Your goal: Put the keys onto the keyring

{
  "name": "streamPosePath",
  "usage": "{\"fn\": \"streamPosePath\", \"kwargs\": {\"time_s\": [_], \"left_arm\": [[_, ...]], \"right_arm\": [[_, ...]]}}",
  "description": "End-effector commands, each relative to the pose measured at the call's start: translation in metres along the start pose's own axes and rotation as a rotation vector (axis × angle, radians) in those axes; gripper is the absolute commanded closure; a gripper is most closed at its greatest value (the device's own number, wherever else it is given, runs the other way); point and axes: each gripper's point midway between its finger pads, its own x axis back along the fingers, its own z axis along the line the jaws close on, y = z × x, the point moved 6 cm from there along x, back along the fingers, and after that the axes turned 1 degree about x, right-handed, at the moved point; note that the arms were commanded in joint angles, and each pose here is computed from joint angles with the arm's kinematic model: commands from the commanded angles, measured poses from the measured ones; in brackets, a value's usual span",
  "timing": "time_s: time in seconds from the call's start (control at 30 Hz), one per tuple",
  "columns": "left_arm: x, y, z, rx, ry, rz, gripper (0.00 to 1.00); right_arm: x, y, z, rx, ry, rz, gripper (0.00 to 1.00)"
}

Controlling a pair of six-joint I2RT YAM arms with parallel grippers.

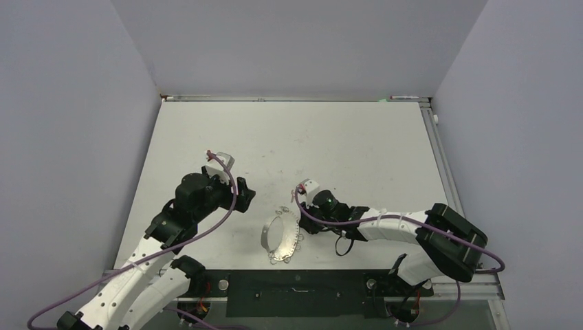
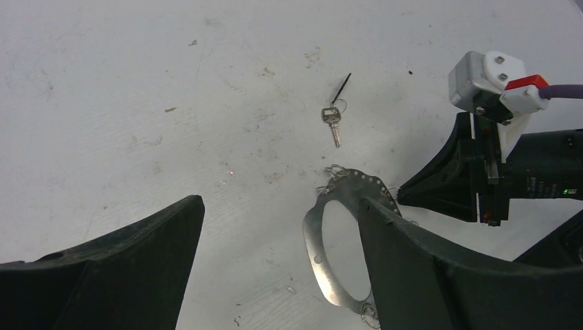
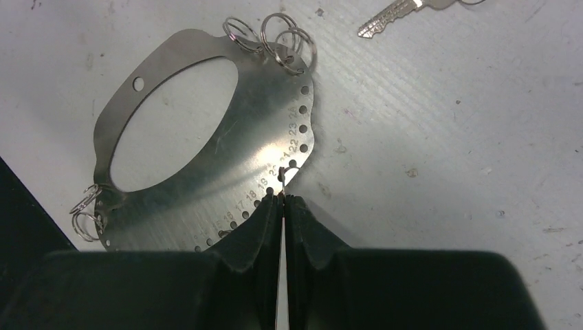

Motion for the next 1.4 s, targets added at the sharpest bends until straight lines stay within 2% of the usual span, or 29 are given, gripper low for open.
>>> {"fn": "streamPosePath", "kwargs": {"time_s": [0.0, 0.23, 0.4, 0.57, 0.63, 0.73, 0.9, 1.03, 1.37], "left_arm": [[0.010, 0.026, -0.023, -0.032, -0.192, -0.166, 0.21], [0.037, 0.032, -0.055, -0.144, -0.521, -0.397, 0.21], [0.051, 0.022, -0.072, -0.300, -0.729, -0.447, 0.25], [0.054, 0.025, -0.077, -0.365, -0.772, -0.451, 0.40], [0.054, 0.026, -0.079, -0.386, -0.795, -0.448, 0.50], [0.054, 0.026, -0.083, -0.419, -0.818, -0.441, 0.59], [0.051, 0.022, -0.091, -0.484, -0.895, -0.416, 0.61], [0.049, 0.021, -0.096, -0.507, -0.950, -0.405, 0.68], [0.046, 0.014, -0.101, -0.484, -1.002, -0.402, 0.72]], "right_arm": [[0.018, 0.042, 0.016, 0.109, 0.073, -0.118, 0.95], [0.045, 0.079, 0.037, 0.229, 0.157, -0.182, 0.95], [0.075, 0.103, 0.054, 0.367, 0.204, -0.217, 0.95], [0.103, 0.127, 0.068, 0.478, 0.235, -0.254, 0.95], [0.113, 0.134, 0.075, 0.513, 0.255, -0.269, 0.95], [0.125, 0.139, 0.086, 0.571, 0.282, -0.274, 0.95], [0.141, 0.137, 0.103, 0.672, 0.358, -0.234, 0.95], [0.150, 0.137, 0.109, 0.708, 0.388, -0.216, 0.95], [0.155, 0.137, 0.117, 0.736, 0.412, -0.199, 0.95]]}}
